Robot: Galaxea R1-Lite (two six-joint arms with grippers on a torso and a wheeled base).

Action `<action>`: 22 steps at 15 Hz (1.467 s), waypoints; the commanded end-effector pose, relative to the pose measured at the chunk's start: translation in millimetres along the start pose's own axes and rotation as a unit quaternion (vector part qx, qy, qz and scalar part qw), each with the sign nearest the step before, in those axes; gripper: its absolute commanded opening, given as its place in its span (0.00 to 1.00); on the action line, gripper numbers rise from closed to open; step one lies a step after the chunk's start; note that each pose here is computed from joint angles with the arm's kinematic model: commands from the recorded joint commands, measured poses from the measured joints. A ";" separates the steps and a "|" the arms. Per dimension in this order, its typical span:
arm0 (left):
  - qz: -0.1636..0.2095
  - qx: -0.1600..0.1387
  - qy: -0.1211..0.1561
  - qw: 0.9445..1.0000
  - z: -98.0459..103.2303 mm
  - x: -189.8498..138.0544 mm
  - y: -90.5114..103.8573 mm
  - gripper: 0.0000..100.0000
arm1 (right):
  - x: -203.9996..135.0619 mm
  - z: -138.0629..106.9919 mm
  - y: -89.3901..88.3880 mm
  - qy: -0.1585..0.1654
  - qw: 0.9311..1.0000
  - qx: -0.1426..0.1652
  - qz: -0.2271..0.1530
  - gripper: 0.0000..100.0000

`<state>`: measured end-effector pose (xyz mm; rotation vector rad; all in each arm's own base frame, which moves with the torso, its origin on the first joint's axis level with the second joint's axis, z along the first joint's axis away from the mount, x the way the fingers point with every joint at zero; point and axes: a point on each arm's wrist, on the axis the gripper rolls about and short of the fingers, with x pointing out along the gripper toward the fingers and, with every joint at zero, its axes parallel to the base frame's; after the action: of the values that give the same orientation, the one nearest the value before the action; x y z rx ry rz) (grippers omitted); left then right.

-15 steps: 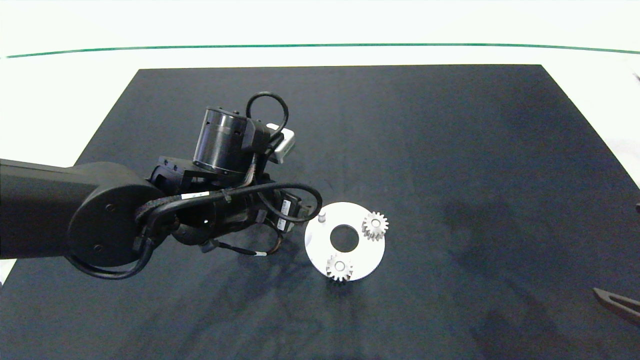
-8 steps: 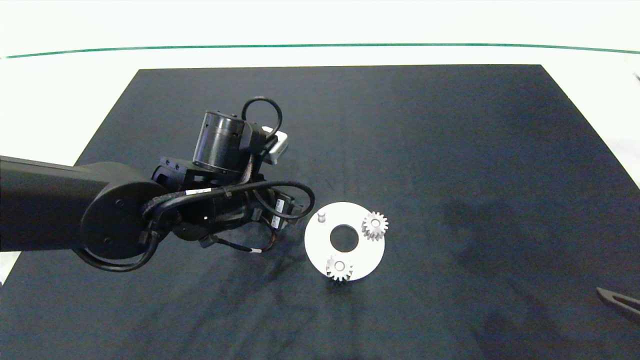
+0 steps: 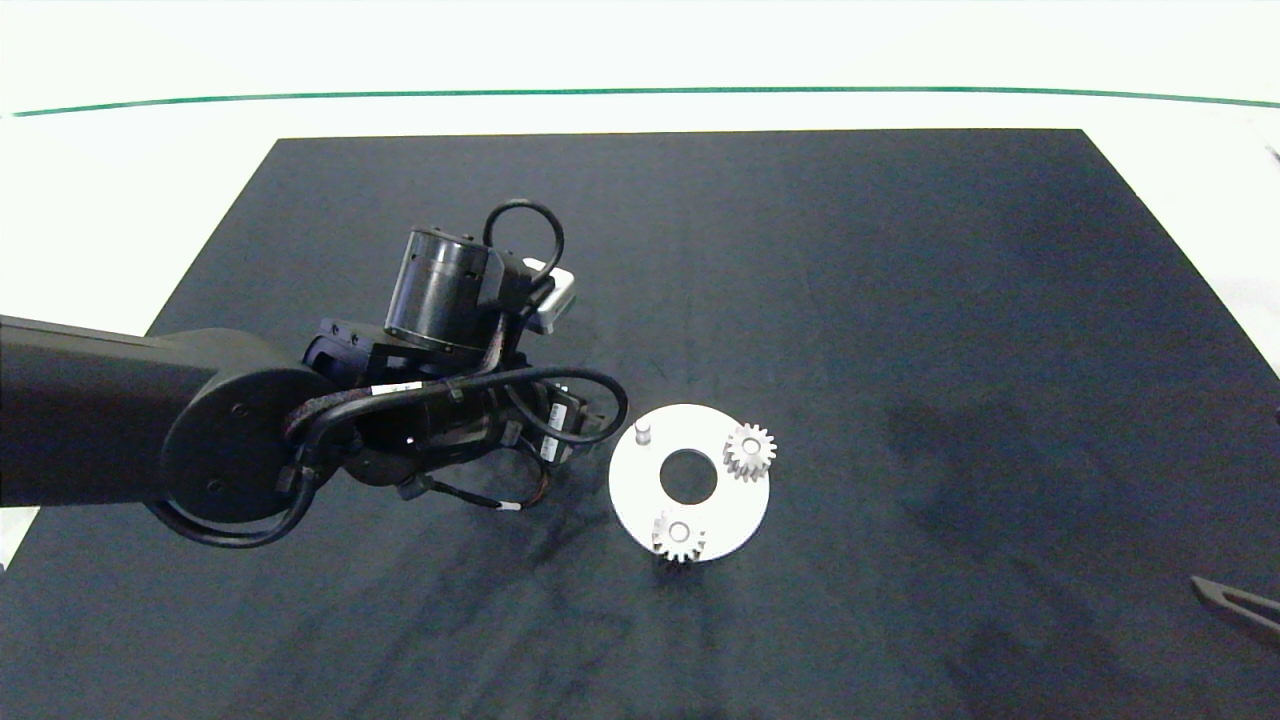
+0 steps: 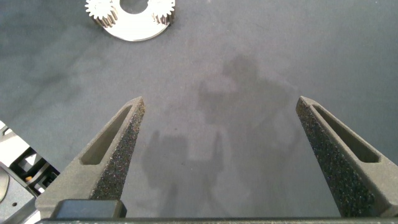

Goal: Install three planetary gears onto the carrier pins

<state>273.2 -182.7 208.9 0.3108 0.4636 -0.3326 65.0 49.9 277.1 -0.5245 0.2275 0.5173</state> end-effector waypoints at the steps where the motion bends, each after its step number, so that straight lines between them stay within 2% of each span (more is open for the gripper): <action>1: 0.002 0.000 -0.001 1.000 0.3 0.3 0.5 1.00 | 0.6 0.0 0.2 0.002 1.000 -0.002 0.000 1.00; 22: -0.001 0.017 0.008 1.000 -1.5 11.2 -4.5 1.00 | -0.9 -0.6 0.0 0.000 1.000 -0.001 -0.001 1.00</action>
<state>279.8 -188.2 202.0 0.3446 0.4729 -0.3418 64.3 49.4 277.2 -0.5229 0.2250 0.5173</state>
